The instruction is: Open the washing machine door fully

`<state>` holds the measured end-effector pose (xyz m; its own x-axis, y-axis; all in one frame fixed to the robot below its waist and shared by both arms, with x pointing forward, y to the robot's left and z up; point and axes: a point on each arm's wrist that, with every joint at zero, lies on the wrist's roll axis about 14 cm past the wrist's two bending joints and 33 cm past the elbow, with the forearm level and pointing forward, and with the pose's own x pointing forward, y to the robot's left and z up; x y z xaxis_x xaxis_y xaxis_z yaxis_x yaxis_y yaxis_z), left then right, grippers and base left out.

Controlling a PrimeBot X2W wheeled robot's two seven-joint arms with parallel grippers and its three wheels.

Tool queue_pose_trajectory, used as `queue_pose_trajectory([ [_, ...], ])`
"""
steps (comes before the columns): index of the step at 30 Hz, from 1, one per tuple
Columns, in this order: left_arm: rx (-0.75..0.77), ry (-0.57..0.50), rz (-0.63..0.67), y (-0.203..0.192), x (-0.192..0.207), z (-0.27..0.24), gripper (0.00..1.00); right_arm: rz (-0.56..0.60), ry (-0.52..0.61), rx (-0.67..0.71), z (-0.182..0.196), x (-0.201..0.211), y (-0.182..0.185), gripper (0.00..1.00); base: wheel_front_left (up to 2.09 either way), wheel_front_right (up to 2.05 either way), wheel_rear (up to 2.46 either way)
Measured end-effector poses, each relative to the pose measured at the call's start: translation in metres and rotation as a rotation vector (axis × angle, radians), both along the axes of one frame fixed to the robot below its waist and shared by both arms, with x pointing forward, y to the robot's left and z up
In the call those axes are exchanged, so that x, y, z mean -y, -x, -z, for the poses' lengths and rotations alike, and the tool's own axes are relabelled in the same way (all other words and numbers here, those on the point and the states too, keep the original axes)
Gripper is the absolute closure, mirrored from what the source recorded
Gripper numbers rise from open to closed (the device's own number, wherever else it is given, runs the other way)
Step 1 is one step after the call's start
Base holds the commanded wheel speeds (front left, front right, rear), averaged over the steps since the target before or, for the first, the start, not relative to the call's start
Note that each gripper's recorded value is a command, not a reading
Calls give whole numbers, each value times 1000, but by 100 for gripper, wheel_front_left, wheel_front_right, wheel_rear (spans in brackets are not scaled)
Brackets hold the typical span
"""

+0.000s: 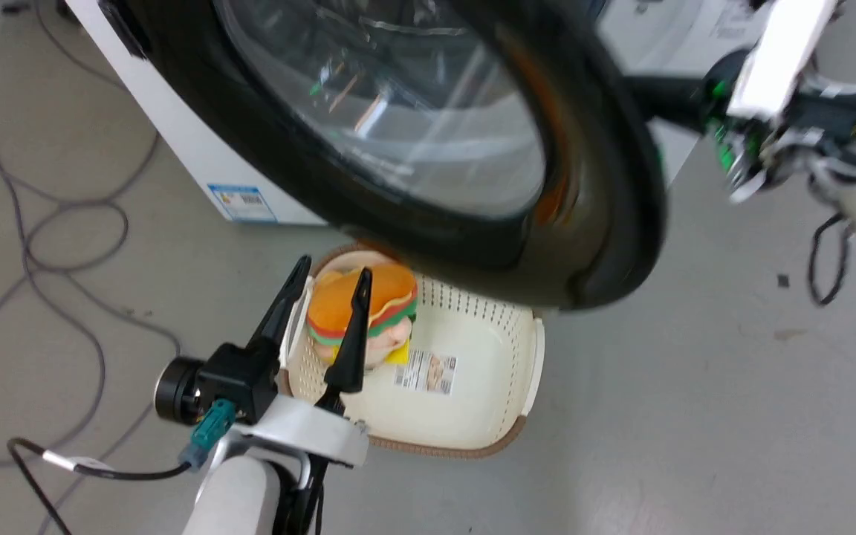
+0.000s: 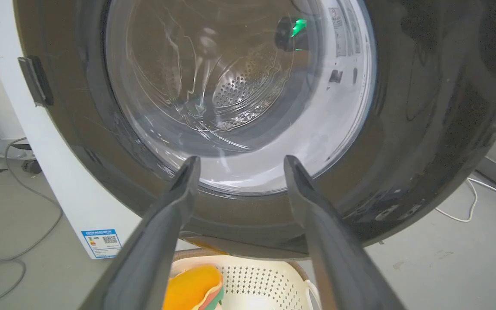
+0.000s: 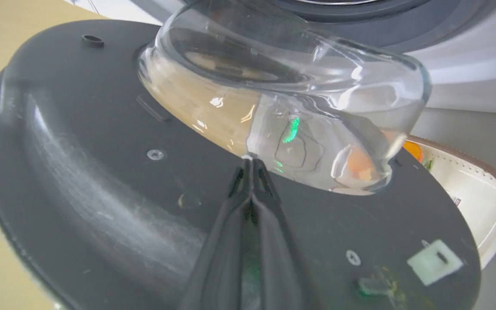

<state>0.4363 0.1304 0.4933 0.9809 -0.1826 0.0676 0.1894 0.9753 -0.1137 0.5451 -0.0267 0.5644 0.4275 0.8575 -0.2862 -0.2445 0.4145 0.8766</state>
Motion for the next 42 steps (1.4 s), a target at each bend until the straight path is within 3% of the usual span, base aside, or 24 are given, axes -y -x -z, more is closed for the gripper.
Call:
queue_pose_trajectory([
  [16, 28, -31, -41, 36, -13, -16, 0, -258, -66, 33, -24, -54, 110, 100, 0, 0, 0],
  [24, 24, -32, -57, 42, -18, -16, 0, -329, -97, 42, -24, -75, 137, 100, 0, 0, 0],
  [25, 24, -31, -59, 42, -19, -15, 0, -306, -116, 61, -28, -76, 134, 100, 0, 0, 0],
  [26, 22, -29, -62, 42, -20, -15, 0, -269, -141, 85, -35, -75, 129, 60, 0, 0, 0],
  [27, 21, -24, -65, 42, -20, -15, 0, -217, -172, 118, -43, -72, 121, 34, 0, 0, 0],
  [28, 21, -23, -67, 42, -21, -15, 0, -156, -200, 146, -49, -68, 113, 0, 0, 0, 0],
  [34, 27, -9, -82, 44, -22, -18, 0, 214, -349, 201, -51, -16, 89, 0, 0, 0, 0],
  [42, 20, -4, -91, 52, -23, -16, 0, 684, -379, 201, -4, 78, 102, 0, 0, 0, 0],
])
